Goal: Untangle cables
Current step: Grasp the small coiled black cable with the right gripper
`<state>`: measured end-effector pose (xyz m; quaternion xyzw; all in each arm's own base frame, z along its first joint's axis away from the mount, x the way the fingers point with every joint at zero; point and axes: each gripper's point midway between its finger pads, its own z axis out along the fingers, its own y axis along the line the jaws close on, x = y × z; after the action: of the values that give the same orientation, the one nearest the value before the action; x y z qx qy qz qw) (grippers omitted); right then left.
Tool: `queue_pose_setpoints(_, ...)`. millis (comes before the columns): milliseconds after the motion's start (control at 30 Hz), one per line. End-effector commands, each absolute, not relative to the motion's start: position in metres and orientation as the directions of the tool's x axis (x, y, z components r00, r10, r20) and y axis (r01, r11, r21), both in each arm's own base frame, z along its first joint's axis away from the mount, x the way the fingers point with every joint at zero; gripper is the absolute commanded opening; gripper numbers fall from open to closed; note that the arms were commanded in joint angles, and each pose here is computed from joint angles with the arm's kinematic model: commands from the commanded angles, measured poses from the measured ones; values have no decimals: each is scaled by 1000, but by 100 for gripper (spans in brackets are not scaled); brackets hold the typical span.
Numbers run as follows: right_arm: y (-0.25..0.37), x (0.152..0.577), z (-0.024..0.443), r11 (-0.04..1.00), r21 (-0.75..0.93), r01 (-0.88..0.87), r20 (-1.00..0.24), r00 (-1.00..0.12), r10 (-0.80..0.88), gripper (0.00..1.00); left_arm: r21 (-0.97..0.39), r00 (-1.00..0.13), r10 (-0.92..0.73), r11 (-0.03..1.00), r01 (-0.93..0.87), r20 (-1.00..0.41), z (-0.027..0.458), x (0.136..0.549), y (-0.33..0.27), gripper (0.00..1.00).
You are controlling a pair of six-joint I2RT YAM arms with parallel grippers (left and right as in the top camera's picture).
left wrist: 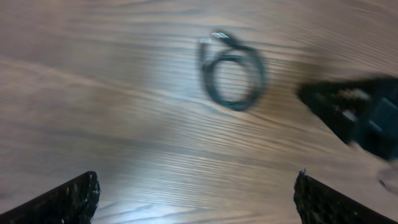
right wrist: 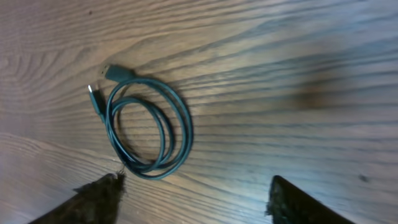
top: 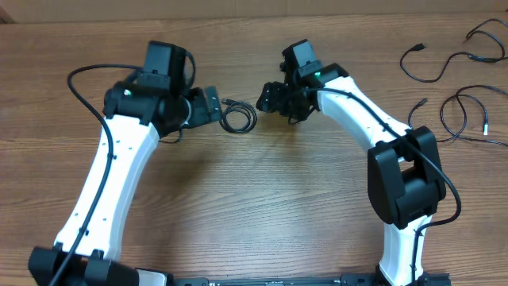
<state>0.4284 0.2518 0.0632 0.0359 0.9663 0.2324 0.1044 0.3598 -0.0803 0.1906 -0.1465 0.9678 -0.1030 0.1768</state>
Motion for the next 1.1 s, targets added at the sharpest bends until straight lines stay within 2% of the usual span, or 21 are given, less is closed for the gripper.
queue_pose_setpoints(0,276,419,58,881,473,-28,-207,-975,80,67,-198,-875,-415,906,-373,-249,167,367,-53,100)
queue_pose_setpoints(100,292,419,59,870,488,-73,-249,-967,59,63,-191,-887,-434,895,-404,-158,148,362,-49,100)
queue_pose_setpoints(233,295,424,58,888,460,-8,-267,-955,130,56,-165,-901,-427,897,-411,-78,131,353,-50,100)
queue_pose_setpoints(433,297,422,46,900,435,32,-261,-952,160,51,-157,-909,-410,905,-395,-76,128,354,-50,100)
queue_pose_setpoints(633,301,420,19,904,425,43,-224,-963,151,50,-158,-909,-410,905,-395,-76,128,354,-50,100)
queue_pose_setpoints(800,314,420,24,877,481,10,-220,-967,132,42,-159,-908,-411,904,-396,-77,128,354,-50,100)
queue_pose_setpoints(1067,318,417,9,882,471,10,-209,-970,123,39,-160,-905,-417,902,-402,-78,128,355,-50,100)
